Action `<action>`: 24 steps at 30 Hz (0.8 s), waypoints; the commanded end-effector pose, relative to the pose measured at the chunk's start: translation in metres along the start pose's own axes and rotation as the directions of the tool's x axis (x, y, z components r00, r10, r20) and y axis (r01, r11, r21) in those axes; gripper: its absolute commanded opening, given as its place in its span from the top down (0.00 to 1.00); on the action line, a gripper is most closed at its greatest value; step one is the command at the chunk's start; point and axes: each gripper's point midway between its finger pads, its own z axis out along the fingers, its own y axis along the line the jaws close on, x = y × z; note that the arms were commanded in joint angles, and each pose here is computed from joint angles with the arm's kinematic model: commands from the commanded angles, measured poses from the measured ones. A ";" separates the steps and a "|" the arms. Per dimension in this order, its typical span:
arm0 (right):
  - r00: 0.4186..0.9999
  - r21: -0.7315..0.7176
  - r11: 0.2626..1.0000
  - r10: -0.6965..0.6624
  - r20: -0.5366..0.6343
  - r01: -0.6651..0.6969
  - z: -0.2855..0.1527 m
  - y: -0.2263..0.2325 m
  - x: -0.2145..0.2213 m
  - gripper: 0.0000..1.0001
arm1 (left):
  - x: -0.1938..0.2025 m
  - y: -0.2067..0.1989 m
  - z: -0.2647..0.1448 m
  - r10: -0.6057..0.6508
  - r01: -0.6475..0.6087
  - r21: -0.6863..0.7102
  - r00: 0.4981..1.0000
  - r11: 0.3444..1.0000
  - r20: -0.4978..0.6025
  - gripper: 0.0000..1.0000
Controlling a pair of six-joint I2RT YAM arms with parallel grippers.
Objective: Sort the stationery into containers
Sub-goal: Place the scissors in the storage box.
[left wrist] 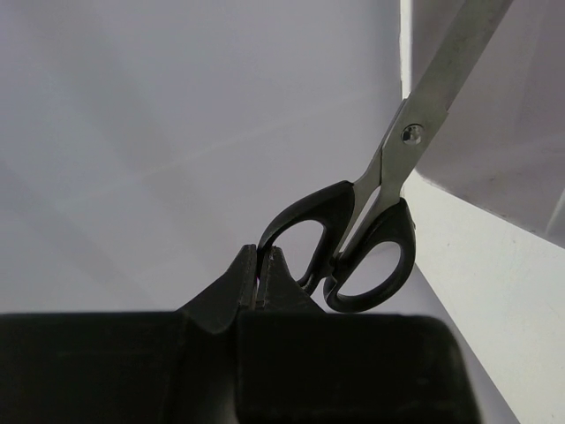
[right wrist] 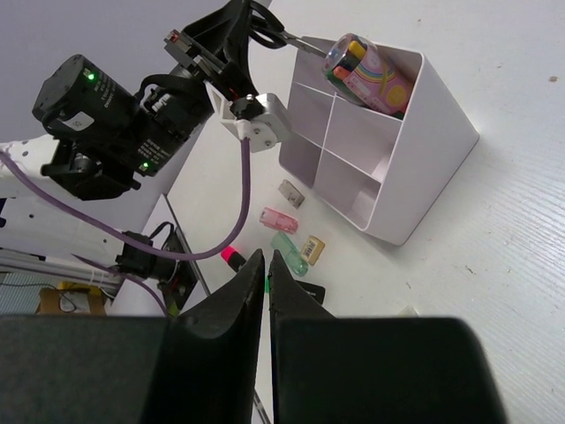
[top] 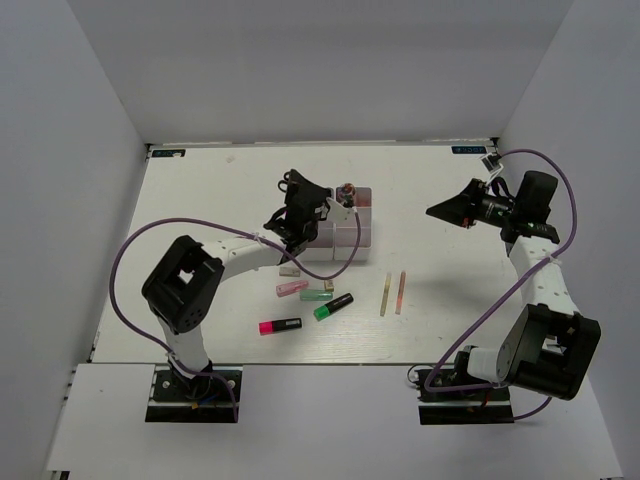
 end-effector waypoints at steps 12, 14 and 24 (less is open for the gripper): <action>0.999 -0.030 0.999 -0.028 0.015 0.028 -0.004 0.007 -0.007 0.91 | -0.005 0.010 -0.008 -0.008 0.010 -0.053 0.999 0.999 0.031 0.98; 1.000 -0.029 0.999 -0.021 0.016 0.022 -0.004 0.007 -0.008 0.91 | -0.006 0.006 -0.007 -0.004 0.006 -0.050 0.999 0.999 0.033 0.95; 1.000 -0.029 0.999 -0.013 0.017 0.014 -0.005 0.006 -0.007 0.91 | -0.009 0.008 -0.007 0.007 -0.003 -0.077 0.999 0.997 0.043 0.83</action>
